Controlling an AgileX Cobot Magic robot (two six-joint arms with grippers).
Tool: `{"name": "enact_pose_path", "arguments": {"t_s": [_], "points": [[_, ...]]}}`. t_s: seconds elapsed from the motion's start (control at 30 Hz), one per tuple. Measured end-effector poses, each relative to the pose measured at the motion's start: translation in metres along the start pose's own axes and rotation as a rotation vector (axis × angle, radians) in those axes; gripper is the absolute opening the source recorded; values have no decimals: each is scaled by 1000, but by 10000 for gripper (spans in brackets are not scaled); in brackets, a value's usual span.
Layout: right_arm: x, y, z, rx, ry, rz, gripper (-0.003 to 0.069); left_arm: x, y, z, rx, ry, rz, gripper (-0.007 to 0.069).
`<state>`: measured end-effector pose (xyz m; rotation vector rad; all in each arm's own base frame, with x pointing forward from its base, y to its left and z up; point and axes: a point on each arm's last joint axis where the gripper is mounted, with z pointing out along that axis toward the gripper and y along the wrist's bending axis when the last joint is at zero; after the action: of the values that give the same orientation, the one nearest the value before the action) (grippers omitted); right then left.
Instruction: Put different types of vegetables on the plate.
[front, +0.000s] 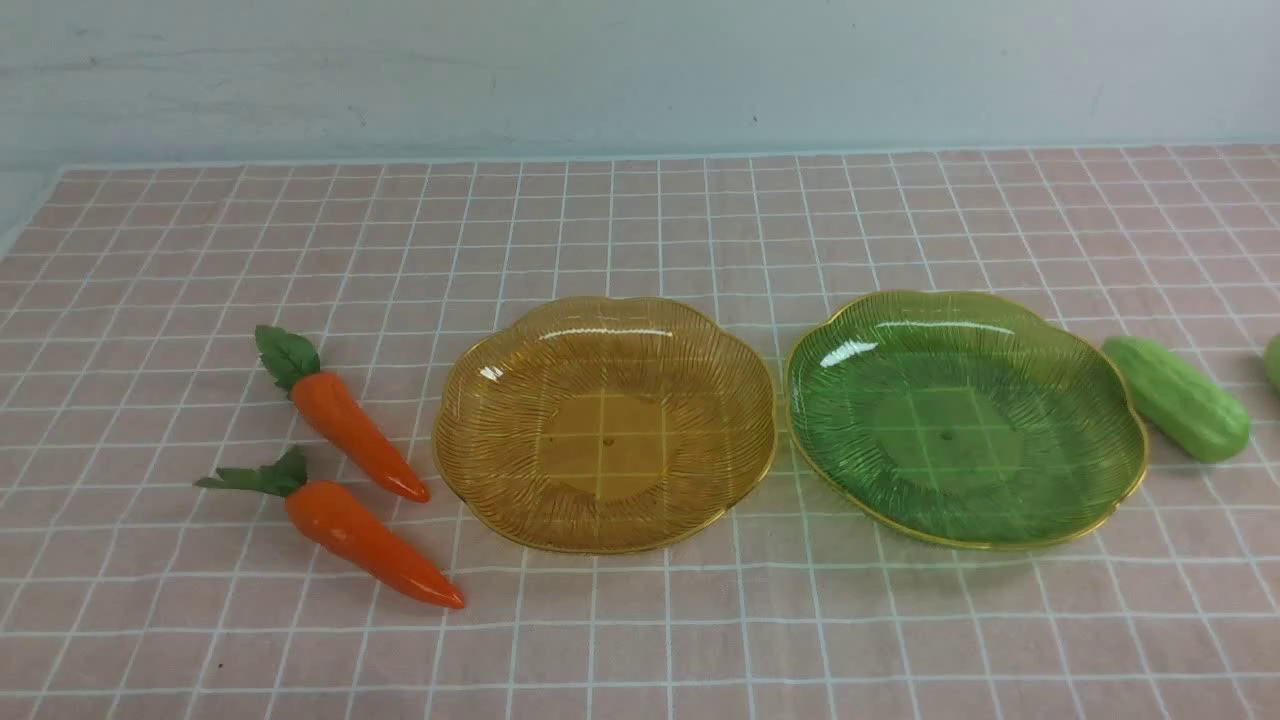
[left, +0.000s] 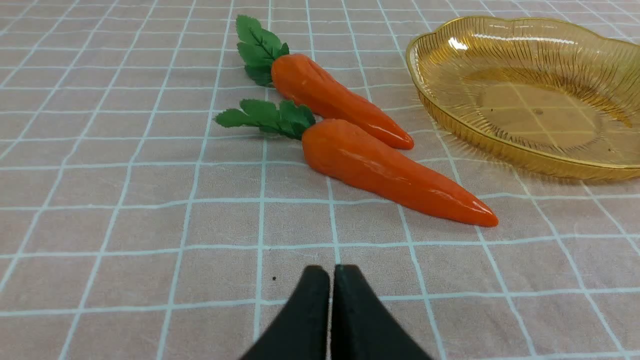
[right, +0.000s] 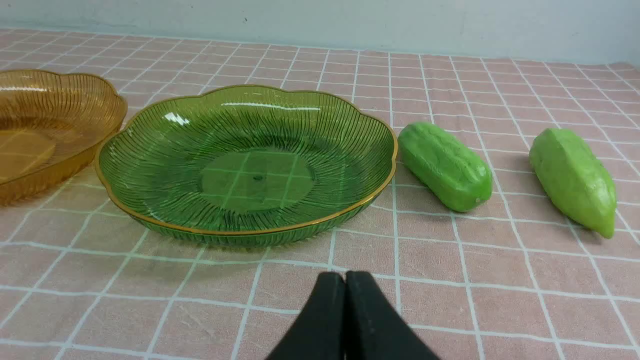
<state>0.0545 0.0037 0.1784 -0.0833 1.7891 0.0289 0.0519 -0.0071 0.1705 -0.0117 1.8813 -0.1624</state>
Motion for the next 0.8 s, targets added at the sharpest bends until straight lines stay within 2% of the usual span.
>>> {"name": "enact_pose_path", "arguments": {"t_s": [0.8], "points": [[0, 0, 0, 0, 0, -2, -17, 0, 0, 0, -2, 0, 6, -3]]}}
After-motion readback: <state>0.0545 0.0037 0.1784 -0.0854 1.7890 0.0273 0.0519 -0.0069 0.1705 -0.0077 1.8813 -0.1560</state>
